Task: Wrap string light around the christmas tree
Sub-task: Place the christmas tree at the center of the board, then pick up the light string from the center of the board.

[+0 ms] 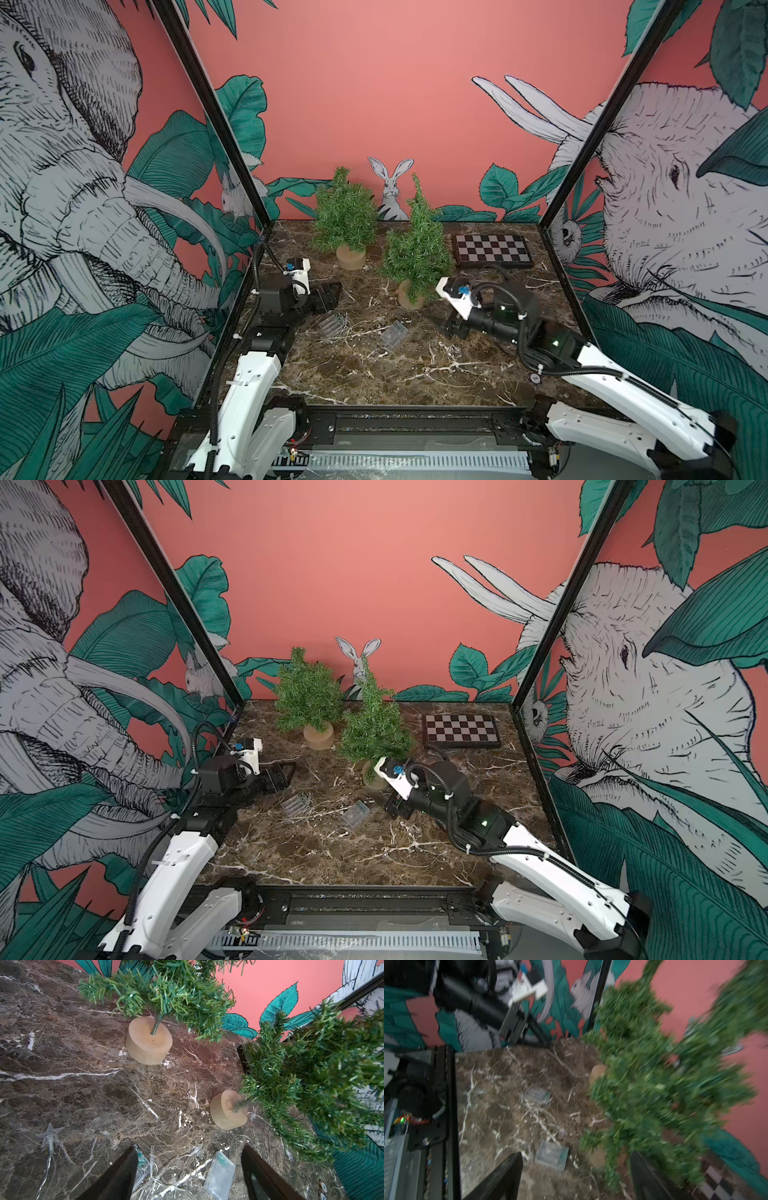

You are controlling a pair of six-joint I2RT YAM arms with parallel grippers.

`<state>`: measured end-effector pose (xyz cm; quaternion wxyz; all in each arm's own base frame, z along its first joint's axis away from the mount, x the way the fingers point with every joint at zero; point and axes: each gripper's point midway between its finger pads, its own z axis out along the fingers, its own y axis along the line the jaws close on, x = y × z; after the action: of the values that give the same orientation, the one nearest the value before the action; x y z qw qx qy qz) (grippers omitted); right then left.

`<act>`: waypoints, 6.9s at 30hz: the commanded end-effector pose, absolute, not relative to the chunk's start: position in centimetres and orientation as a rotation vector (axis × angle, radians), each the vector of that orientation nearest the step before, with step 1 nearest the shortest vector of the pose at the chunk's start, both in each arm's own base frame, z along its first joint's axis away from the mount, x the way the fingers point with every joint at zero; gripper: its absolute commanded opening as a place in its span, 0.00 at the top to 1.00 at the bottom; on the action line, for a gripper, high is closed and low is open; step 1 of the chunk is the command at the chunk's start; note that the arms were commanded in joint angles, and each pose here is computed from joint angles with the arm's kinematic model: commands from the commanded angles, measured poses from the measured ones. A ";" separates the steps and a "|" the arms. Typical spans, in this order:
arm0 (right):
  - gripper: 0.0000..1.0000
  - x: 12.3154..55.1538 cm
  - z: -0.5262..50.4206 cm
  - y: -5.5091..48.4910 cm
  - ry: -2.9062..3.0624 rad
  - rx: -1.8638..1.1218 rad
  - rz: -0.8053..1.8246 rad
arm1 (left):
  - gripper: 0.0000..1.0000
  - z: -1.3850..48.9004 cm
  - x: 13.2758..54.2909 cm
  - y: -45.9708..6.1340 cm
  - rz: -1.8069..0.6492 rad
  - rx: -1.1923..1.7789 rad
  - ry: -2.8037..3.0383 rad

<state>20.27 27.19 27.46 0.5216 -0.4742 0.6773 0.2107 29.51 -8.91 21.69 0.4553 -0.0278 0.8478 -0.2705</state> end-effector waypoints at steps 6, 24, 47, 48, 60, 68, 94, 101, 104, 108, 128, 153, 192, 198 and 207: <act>0.42 23.1 21.4 25.3 1.759 -0.783 0.492 | 0.21 21.9 29.7 -8.5 -0.632 -0.075 2.104; 0.56 29.3 7.5 21.9 2.133 -0.507 0.170 | 0.22 21.4 29.7 -9.1 -0.682 -0.068 2.132; 0.64 30.6 3.3 22.6 2.258 -0.439 0.217 | 0.22 21.4 29.6 -9.9 -0.729 -0.044 2.142; 0.68 30.7 3.4 22.4 2.257 -0.426 0.205 | 0.22 21.4 29.6 -9.8 -0.729 -0.044 2.140; 1.00 30.2 2.7 23.9 2.250 -0.522 0.278 | 0.20 22.1 29.4 -10.4 -0.768 -0.006 2.115; 1.00 29.3 8.7 24.3 2.014 -0.539 0.390 | 0.24 23.2 28.9 -12.7 -0.941 0.082 2.068; 1.00 24.3 21.9 25.2 1.691 -0.823 0.446 | 0.23 22.7 18.9 -23.1 -0.978 0.781 1.935; 1.00 22.7 25.8 25.2 1.606 -0.858 0.503 | 0.23 21.9 15.9 -25.3 -0.979 0.967 1.869; 1.00 22.1 27.7 25.2 1.555 -0.864 0.531 | 0.20 21.9 15.2 -26.0 -0.964 1.008 1.832; 1.00 21.2 29.5 24.5 1.515 -0.874 0.527 | 0.04 22.3 15.3 -26.6 -0.962 0.966 1.781; 1.00 17.1 38.1 24.7 1.293 -0.885 0.742 | 0.01 22.0 16.3 -29.7 -1.028 0.825 1.688; 1.00 15.4 42.2 26.0 1.181 -0.927 0.865 | 0.04 22.4 16.4 -32.2 -0.892 0.918 1.598; 1.00 16.9 42.0 25.4 1.241 -0.856 0.792 | 0.94 22.9 15.2 -32.8 -0.962 0.968 1.629; 1.00 19.2 40.3 23.5 1.372 -0.784 0.628 | 0.99 24.1 14.9 -30.0 -0.880 0.958 1.696; 0.95 20.1 37.8 25.1 1.371 -0.752 0.690 | 1.00 30.9 14.8 -25.2 -0.712 0.925 1.679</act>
<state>19.82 24.45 37.31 0.6431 -0.3460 0.6204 0.2862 14.59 -27.23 30.52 0.5201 0.3781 0.6825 -0.3475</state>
